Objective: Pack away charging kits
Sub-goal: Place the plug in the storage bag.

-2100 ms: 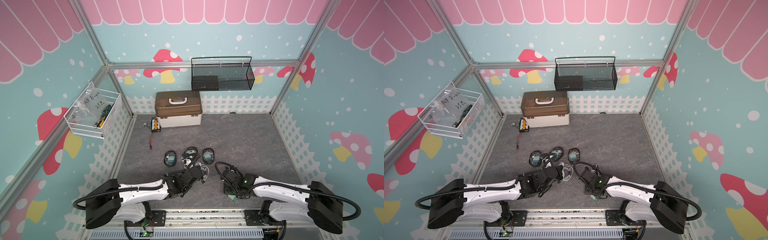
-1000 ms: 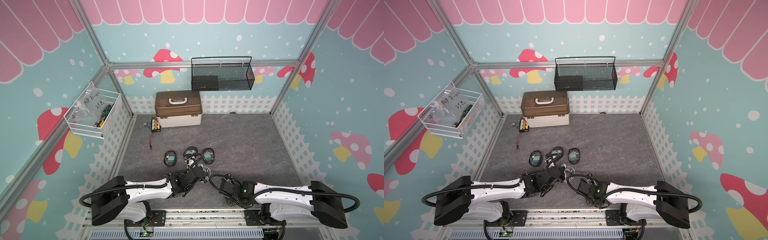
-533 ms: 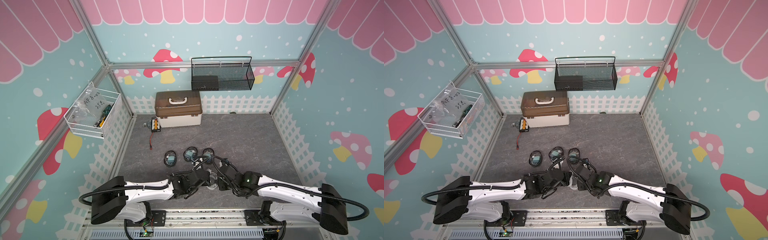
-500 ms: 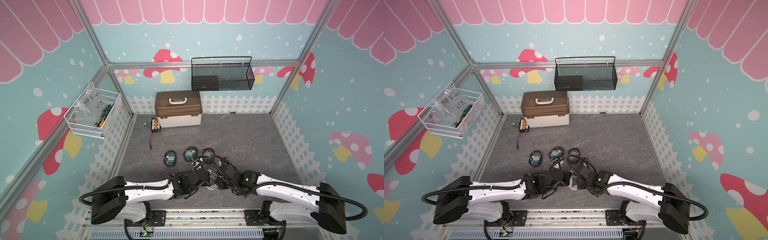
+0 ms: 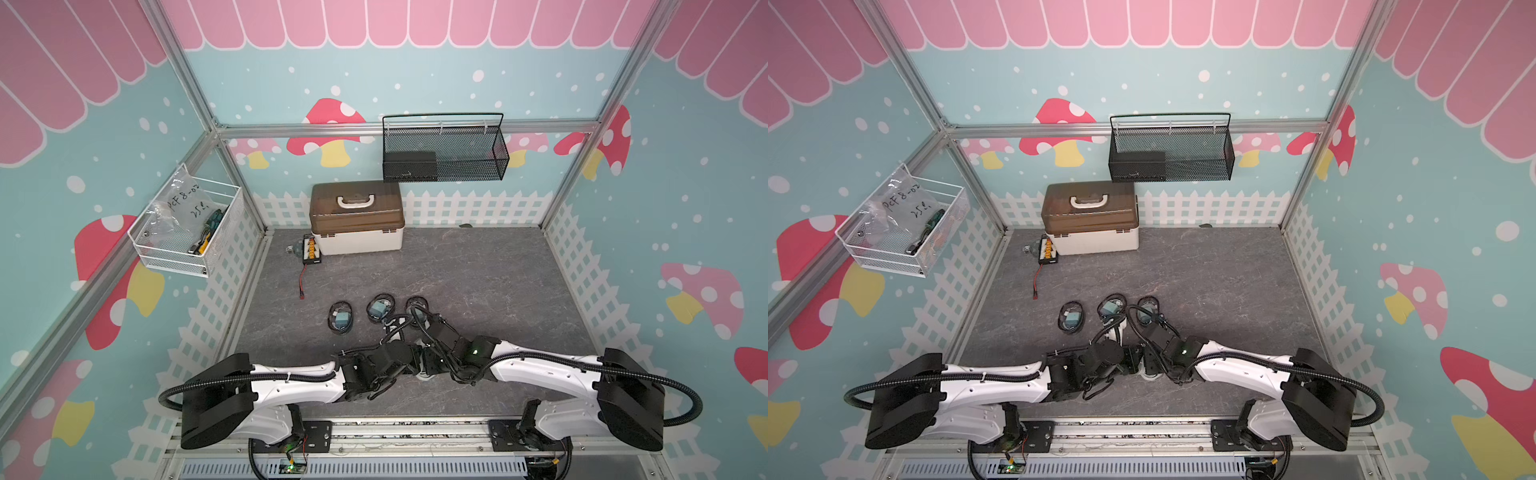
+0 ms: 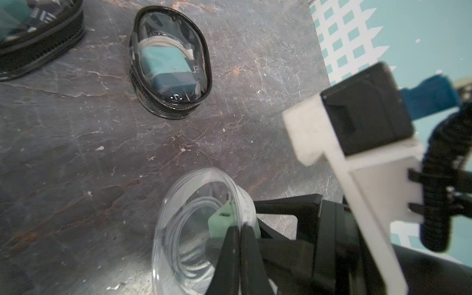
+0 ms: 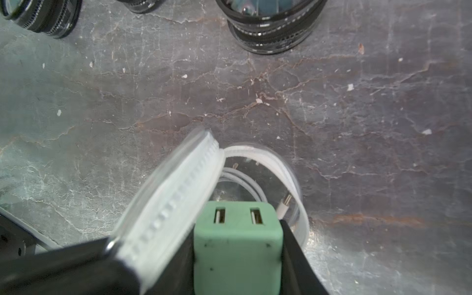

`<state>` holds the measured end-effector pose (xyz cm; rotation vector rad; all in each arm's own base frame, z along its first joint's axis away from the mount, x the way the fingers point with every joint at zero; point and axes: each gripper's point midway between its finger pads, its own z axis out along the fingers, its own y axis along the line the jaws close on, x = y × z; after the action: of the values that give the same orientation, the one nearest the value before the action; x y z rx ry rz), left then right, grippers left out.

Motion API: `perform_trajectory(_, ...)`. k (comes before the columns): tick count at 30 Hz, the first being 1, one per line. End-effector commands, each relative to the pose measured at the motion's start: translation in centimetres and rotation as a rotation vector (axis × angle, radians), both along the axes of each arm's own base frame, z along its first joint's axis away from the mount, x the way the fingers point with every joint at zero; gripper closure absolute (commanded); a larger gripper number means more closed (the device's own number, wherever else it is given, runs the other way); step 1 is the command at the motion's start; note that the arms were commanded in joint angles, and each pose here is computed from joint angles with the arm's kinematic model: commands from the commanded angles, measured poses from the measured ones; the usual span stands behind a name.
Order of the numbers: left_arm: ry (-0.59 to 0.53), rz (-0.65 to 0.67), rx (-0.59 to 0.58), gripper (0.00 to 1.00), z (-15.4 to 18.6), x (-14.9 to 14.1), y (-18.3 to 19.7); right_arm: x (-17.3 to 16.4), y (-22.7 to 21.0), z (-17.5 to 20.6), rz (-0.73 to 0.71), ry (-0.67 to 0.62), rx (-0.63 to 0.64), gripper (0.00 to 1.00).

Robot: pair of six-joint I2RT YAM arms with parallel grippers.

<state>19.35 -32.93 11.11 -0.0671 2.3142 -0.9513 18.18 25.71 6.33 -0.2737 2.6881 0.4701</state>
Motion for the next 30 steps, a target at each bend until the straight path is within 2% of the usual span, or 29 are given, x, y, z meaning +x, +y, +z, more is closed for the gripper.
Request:
perform_trajectory(1, -0.015, -0.015, -0.087, 1.0, 1.3, -0.2, -1.0, 1.2, 1.2, 0.9, -0.008, -0.037, 0.045, 0.68)
perform_trajectory(6, -0.016, -0.016, -0.132, 1.0, 1.4, -0.4, -0.9, 1.7, 1.0, 0.3, -0.035, -0.034, 0.036, 0.67)
perform_trajectory(10, -0.016, -0.019, -0.143, 1.0, 1.5, -0.5, -0.9, 2.0, 1.3, 0.1, -0.039, -0.034, 0.033, 0.62)
perform_trajectory(18, -0.021, -0.004, -0.142, 1.0, 1.5, -0.4, -0.3, 1.9, 2.2, -0.1, -0.028, -0.018, 0.068, 0.41)
perform_trajectory(23, -0.038, 0.025, -0.126, 1.0, 1.2, -0.2, 0.5, 1.8, 1.9, 0.4, -0.025, -0.025, 0.07, 0.33)
perform_trajectory(28, -0.044, 0.065, -0.09, 1.0, 0.9, 0.3, 1.4, 2.2, -1.1, 0.9, -0.1, -0.044, 0.005, 0.33)
perform_trajectory(30, -0.049, 0.077, -0.08, 1.0, 0.8, 0.4, 1.8, 2.3, -2.2, 0.9, -0.121, -0.048, -0.014, 0.37)
